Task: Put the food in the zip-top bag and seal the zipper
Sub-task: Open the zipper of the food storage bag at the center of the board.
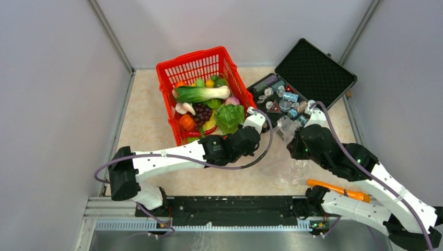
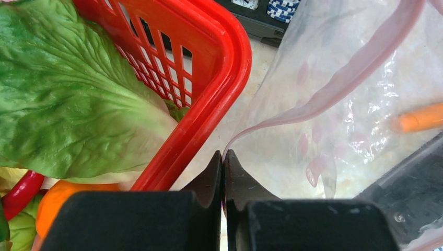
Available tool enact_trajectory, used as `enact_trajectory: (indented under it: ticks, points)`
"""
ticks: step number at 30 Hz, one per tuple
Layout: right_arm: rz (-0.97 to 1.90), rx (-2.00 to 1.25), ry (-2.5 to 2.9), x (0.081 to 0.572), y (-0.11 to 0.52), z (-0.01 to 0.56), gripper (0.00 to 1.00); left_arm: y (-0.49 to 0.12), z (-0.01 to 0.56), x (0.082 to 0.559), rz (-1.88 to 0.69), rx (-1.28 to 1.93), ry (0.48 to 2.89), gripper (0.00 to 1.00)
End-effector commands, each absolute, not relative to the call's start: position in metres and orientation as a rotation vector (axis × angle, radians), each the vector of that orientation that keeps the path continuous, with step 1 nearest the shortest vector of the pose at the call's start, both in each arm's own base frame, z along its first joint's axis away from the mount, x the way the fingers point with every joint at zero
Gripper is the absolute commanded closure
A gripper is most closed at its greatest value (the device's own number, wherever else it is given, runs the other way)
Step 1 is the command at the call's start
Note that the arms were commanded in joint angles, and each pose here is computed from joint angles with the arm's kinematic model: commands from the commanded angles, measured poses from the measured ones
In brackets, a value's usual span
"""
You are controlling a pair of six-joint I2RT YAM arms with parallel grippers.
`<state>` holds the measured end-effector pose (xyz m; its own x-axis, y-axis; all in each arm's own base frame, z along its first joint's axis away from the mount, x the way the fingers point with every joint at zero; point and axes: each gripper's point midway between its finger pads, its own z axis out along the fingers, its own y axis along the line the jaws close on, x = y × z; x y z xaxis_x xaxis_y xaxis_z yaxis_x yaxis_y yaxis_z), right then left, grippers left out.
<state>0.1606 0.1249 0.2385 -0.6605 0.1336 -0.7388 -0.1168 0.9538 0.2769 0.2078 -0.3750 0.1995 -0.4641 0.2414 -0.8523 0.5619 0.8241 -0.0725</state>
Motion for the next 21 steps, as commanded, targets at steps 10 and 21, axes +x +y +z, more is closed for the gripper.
enact_trajectory:
  ticks: [10,21]
  points:
    - [0.442,0.043,2.217,0.173,0.141,0.241,1.00,-0.408,0.232,0.181,-0.725,0.737,1.978,0.52]
    - [0.374,0.043,2.231,0.187,0.148,0.232,1.00,-0.400,0.271,0.165,-0.831,0.796,1.894,0.24]
